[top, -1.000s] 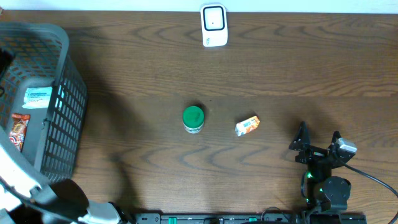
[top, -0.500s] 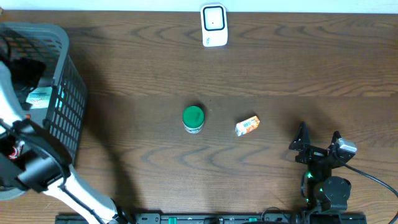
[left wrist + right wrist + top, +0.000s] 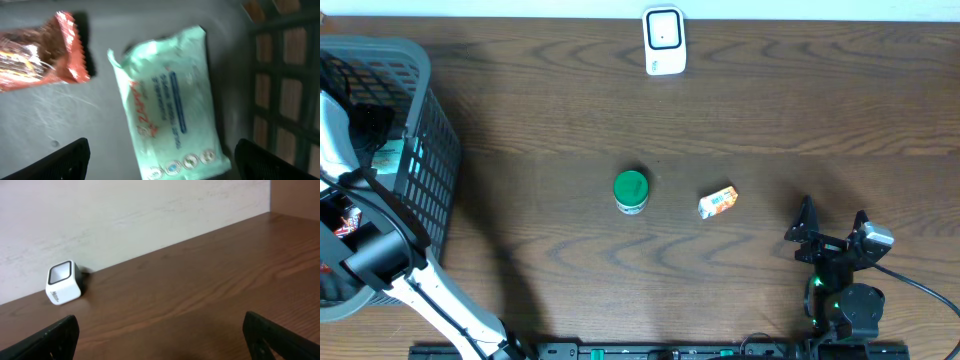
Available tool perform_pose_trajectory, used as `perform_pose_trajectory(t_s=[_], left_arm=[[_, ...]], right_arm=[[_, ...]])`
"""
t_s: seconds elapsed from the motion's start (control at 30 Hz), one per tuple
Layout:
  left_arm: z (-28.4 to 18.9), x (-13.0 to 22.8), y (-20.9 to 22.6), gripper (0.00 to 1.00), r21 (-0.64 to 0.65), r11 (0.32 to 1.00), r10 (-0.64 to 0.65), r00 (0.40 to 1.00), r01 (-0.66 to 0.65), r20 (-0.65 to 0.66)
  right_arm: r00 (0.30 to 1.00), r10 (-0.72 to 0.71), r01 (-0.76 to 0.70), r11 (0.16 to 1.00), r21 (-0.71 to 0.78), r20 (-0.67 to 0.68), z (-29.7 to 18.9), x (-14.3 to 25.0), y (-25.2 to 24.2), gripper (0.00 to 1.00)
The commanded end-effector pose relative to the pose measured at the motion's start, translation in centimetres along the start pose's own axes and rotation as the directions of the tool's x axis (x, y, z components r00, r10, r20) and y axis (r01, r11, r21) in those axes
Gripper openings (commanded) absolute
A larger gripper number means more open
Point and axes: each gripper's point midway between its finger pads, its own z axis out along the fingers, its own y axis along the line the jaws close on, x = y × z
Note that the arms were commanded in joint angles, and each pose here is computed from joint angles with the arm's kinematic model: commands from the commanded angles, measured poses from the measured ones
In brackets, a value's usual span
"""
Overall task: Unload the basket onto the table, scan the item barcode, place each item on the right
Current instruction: 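Reach into the basket and grasp the mint-green wipes pack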
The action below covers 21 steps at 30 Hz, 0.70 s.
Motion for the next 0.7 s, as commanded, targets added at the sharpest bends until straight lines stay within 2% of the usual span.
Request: perform_pose_trajectory(t_s=[0.0, 0.13, 0.23, 0.67], left_arm=[[0.1, -1.4, 1.6, 0.93, -0.086, 0.996, -0.03, 0.996, 0.037, 0.082], [0.2, -2.0, 2.3, 0.93, -0.117, 0.992, -0.03, 0.993, 0.043, 0.111], [0.7, -2.3, 2.5, 0.97, -0.116, 0.992, -0.039, 0.993, 0.053, 0.114], [5.5, -1.2, 3.7, 0.99, -0.191, 0.981, -0.034, 0.998, 0.042, 0.044]], right_arm=[[1.0, 0.003, -0.003, 1.0, 0.001, 0.0, 0.0, 0.0, 0.0, 0.99], [1.0, 0.003, -0.003, 1.0, 0.001, 0.0, 0.0, 0.0, 0.0, 0.99], [1.0, 0.003, -0.003, 1.0, 0.001, 0.0, 0.0, 0.0, 0.0, 0.99], [1.0, 0.003, -0.003, 1.0, 0.001, 0.0, 0.0, 0.0, 0.0, 0.99]])
